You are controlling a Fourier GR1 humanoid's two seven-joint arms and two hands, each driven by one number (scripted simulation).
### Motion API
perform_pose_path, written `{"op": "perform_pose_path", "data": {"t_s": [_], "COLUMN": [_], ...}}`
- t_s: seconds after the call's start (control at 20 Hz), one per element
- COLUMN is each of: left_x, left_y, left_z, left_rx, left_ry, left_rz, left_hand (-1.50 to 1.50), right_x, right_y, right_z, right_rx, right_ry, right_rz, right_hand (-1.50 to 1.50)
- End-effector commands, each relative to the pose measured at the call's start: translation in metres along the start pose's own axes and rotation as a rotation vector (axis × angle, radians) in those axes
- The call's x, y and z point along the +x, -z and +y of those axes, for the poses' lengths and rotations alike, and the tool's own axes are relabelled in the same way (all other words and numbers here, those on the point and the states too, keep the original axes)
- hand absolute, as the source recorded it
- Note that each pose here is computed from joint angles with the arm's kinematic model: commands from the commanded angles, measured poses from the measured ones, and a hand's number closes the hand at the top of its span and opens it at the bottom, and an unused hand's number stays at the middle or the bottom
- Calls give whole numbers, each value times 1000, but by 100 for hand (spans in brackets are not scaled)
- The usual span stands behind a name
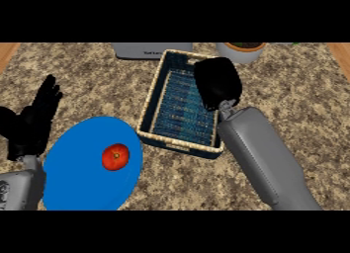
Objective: Pick the bell pepper from the placemat and place it in the basket
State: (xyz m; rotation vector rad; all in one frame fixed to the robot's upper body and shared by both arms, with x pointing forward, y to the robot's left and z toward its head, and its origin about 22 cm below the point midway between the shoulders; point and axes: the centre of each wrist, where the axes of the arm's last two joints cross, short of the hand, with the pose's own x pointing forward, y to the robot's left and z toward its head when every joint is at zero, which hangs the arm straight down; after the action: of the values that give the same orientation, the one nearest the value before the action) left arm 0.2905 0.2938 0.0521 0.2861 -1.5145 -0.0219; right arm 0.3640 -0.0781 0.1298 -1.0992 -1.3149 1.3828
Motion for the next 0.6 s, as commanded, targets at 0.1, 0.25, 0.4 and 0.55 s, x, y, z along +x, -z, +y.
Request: {"op": "perform_pose_path", "data": {"t_s": [0.1,0.25,0.4,0.55], "left_x": [-15,10,-15,3], "left_y": [-7,5,4,-10], "left_z": [13,-10,-3,6], "left_rx": [10,-8,-14,-6], "left_ry": [7,-4,3,-3], "left_rz": [1,-14,3,-20], "left_hand": [0,0,0,0], "right_x": [10,-3,0,-4], "right_y": [-9,-1,0,-1], "right_z": [14,32,17,15], "right_rx": [90,124,105,38], "right_ry": [19,-17,30,137], "right_rz": [77,128,167,141], "right_hand": [150,150,150,-150]}}
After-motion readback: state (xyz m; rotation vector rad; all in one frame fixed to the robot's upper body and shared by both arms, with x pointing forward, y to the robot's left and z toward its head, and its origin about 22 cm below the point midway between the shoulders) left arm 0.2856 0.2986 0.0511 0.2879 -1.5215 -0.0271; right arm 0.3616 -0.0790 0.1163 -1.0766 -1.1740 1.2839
